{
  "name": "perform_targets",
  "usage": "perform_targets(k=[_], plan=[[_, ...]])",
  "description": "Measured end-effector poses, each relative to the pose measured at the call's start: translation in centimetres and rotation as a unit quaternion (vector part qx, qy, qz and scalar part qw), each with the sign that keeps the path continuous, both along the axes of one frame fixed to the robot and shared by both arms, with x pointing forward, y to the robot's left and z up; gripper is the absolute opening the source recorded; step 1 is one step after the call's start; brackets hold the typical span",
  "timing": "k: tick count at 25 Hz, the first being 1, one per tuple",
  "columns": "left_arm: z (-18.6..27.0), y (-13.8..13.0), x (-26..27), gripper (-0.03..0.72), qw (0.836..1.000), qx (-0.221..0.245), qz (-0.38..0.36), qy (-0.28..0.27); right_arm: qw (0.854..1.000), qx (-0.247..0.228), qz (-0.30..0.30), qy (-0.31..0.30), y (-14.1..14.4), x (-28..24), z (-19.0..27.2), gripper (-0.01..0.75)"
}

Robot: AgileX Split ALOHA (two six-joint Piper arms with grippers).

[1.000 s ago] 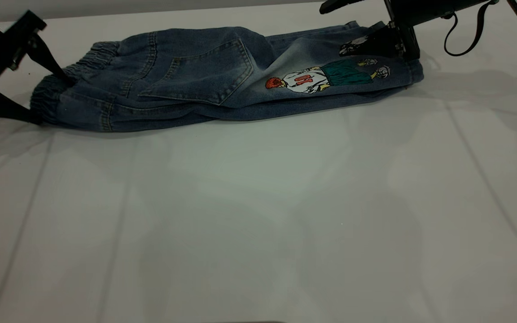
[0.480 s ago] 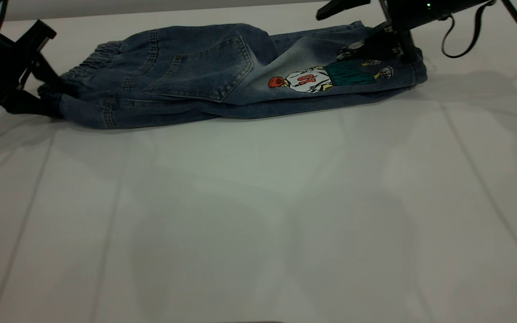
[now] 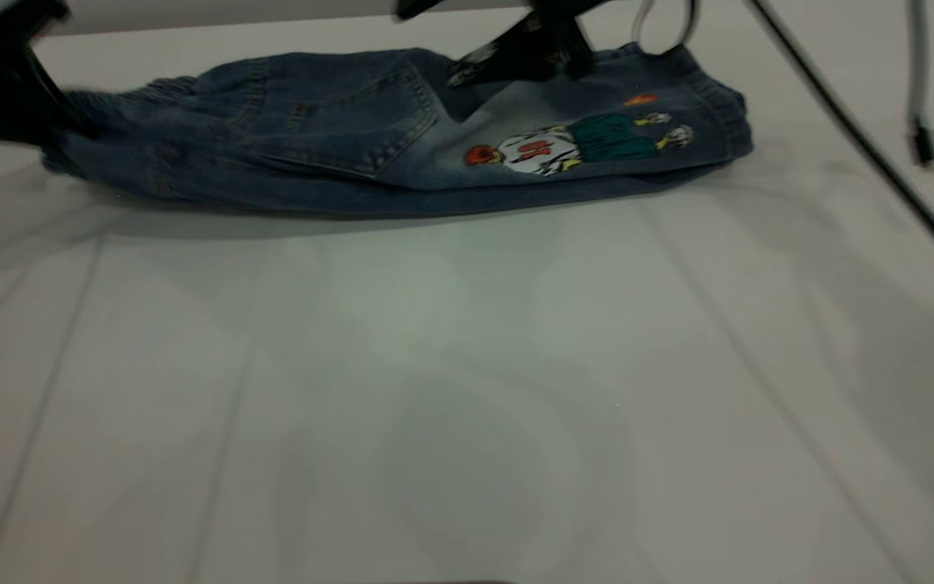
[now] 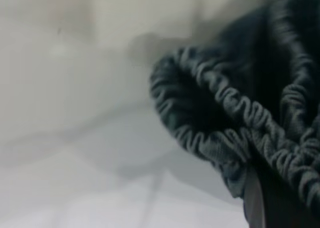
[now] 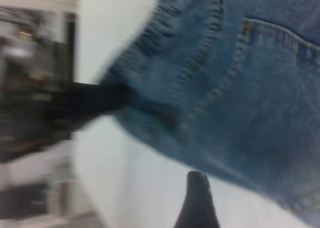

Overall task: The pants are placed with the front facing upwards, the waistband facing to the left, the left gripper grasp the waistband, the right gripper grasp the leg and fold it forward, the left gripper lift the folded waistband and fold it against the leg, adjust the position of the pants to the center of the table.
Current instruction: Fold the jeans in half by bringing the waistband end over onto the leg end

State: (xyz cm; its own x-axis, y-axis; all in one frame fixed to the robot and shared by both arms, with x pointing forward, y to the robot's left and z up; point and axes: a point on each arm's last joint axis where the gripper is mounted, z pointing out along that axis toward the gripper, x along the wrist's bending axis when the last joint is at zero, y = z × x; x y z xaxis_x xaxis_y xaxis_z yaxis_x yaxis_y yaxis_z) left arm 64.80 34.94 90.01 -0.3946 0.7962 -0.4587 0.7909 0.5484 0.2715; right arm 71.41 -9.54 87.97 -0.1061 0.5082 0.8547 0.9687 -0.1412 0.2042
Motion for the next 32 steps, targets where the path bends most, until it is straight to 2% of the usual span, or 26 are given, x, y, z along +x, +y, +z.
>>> perform_targets(k=[3, 5, 12, 17, 20, 23, 28, 32], plan=[[3.3, 0.0, -0.5, 0.078, 0.999, 0.023, -0.025, -0.029, 0.998, -0.052, 0.01, -0.015, 2.7, -0.3, -0.3, 0.472], [5.3, -0.1, -0.9, 0.078, 0.997, 0.036, -0.043, -0.046, 0.997, -0.069, 0.016, -0.016, 4.0, -0.4, -1.0, 0.468], [10.7, -1.1, -2.3, 0.078, 0.987, 0.071, -0.095, -0.105, 0.996, -0.077, 0.045, 0.021, 8.7, -2.0, -5.6, 0.462], [13.4, -4.5, -2.8, 0.078, 0.971, 0.096, -0.151, -0.156, 0.993, -0.074, 0.095, 0.016, 10.5, -2.7, -5.2, 0.461], [14.1, -6.4, -2.9, 0.078, 0.963, 0.104, -0.176, -0.177, 0.989, -0.08, 0.122, 0.003, 9.9, -2.1, -3.8, 0.461], [14.4, -8.4, -2.9, 0.078, 0.952, 0.114, -0.204, -0.195, 0.986, -0.1, 0.13, -0.015, 7.6, -0.4, -1.5, 0.461], [14.7, -12.6, -3.0, 0.078, 0.935, 0.121, -0.241, -0.23, 0.976, -0.174, 0.126, -0.03, 2.7, 1.8, 0.3, 0.461], [15.1, -15.9, -3.5, 0.078, 0.92, 0.123, -0.265, -0.26, 0.96, -0.247, 0.132, -0.019, 0.8, 2.0, -1.1, 0.459]])
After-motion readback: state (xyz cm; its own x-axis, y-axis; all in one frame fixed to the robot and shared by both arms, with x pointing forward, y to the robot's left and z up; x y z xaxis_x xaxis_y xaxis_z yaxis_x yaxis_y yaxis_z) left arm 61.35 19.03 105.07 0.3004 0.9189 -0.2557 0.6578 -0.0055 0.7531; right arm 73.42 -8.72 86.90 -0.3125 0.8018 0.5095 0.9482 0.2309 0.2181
